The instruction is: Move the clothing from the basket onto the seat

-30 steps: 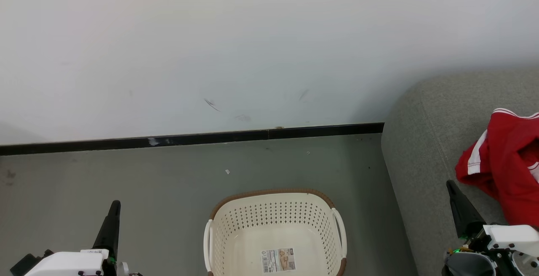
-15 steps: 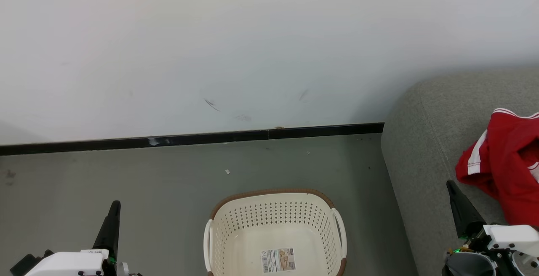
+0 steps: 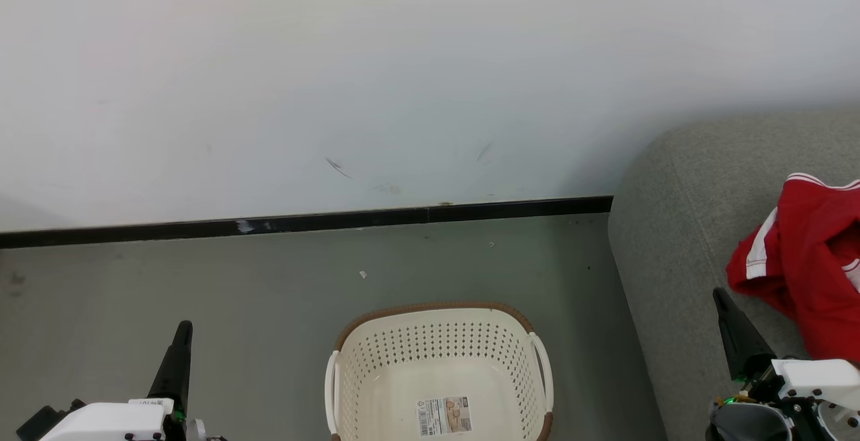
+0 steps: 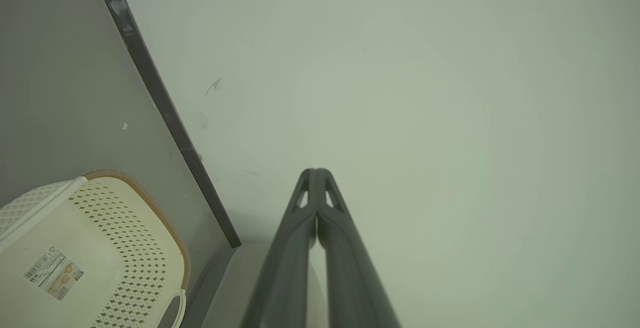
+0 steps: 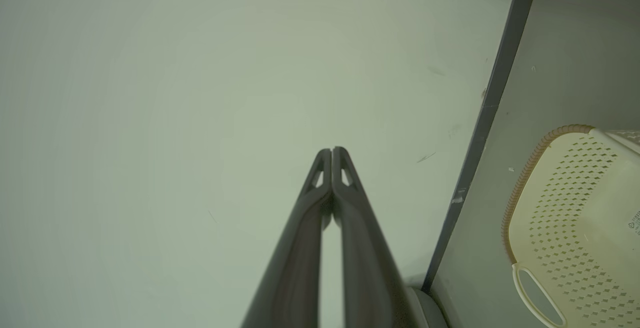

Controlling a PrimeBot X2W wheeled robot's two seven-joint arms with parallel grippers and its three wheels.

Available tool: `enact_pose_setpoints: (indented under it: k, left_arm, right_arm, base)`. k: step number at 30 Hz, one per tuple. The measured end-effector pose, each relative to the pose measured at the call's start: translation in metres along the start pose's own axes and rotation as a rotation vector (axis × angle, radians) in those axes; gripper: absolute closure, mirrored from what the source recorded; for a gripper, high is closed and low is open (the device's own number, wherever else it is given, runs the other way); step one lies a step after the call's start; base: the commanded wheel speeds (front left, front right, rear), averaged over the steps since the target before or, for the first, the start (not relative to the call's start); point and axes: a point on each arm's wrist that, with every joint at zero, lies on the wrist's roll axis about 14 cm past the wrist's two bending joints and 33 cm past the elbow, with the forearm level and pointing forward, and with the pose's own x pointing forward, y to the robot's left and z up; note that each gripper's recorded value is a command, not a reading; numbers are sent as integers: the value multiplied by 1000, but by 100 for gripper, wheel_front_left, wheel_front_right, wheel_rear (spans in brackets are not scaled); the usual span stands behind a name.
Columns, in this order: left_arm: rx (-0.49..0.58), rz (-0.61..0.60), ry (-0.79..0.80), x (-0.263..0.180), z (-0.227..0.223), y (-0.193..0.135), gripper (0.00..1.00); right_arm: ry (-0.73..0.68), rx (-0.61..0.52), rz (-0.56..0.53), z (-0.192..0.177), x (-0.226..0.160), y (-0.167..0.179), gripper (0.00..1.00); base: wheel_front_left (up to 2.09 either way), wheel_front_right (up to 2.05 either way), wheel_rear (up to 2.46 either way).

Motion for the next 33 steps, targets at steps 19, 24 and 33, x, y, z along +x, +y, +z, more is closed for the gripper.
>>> enact_pose_setpoints:
  k: [19, 24, 33]
  left_arm:
    - [0, -2, 0, 0, 0, 0, 100]
    - [0, -2, 0, 0, 0, 0, 100]
    - [0, -2, 0, 0, 0, 0, 100]
  right_arm:
    - [0, 0, 0, 0, 0, 0, 100]
    - [0, 0, 0, 0, 0, 0, 100]
    - [0, 0, 0, 0, 0, 0, 100]
  base:
    - [0, 0, 0]
    - [0, 0, 0]
    - [0, 0, 0]
